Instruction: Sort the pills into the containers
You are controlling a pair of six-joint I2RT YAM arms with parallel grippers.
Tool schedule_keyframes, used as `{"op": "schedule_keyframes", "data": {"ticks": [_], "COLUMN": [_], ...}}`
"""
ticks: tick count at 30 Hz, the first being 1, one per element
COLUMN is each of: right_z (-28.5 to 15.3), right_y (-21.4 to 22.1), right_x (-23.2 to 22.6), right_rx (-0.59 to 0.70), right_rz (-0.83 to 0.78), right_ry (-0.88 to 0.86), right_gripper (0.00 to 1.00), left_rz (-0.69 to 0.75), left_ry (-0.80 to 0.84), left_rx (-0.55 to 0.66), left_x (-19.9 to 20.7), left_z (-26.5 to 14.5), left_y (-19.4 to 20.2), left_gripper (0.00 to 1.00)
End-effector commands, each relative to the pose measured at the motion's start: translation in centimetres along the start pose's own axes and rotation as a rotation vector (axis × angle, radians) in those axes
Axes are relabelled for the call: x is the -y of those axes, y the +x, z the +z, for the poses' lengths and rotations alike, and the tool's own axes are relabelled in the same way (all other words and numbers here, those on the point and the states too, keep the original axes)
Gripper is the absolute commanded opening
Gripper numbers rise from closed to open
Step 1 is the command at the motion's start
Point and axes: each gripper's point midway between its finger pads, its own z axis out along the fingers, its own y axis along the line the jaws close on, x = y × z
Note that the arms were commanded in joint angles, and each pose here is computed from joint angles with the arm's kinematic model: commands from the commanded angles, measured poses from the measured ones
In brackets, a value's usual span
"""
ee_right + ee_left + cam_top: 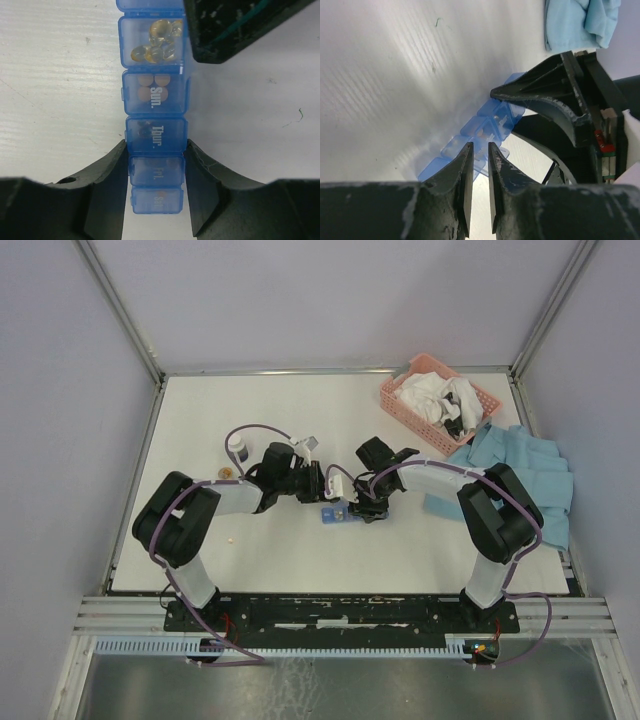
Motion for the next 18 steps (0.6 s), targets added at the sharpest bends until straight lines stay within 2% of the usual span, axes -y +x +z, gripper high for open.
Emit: {"op": "schedule_keyframes", "data": {"ticks": [1,5,13,18], "right_z": [-0.4,-0.5,-0.4,-0.4], "right_y": [-0.8,-0.9,-0.8,-0.9], "right_x": [0.9,1.0,1.1,1.2], "right_rx": [0.004,0.005,0.002,0.000], "right_rz": [-0.002,0.000,0.007,0.012], "right_ry": [0.025,0.029,0.033,0.037], "right_gripper": [0.51,0.51,0.51,0.53], "left_rz": [0.061,0.055,0.071,0.068], "left_ry": [0.033,0.014,-0.039,-0.110], "left_rx": [-0.005,-0.020,-0.047,-0.072], "left_x": [1.1,0.6,0.5,-1.0], "left_z": [-0.4,-0.4,-0.4,-0.4], "left_y": [0.6,1.5,2.6,3.0], "left_gripper": [0.24,0.20,0.20,0.20]}}
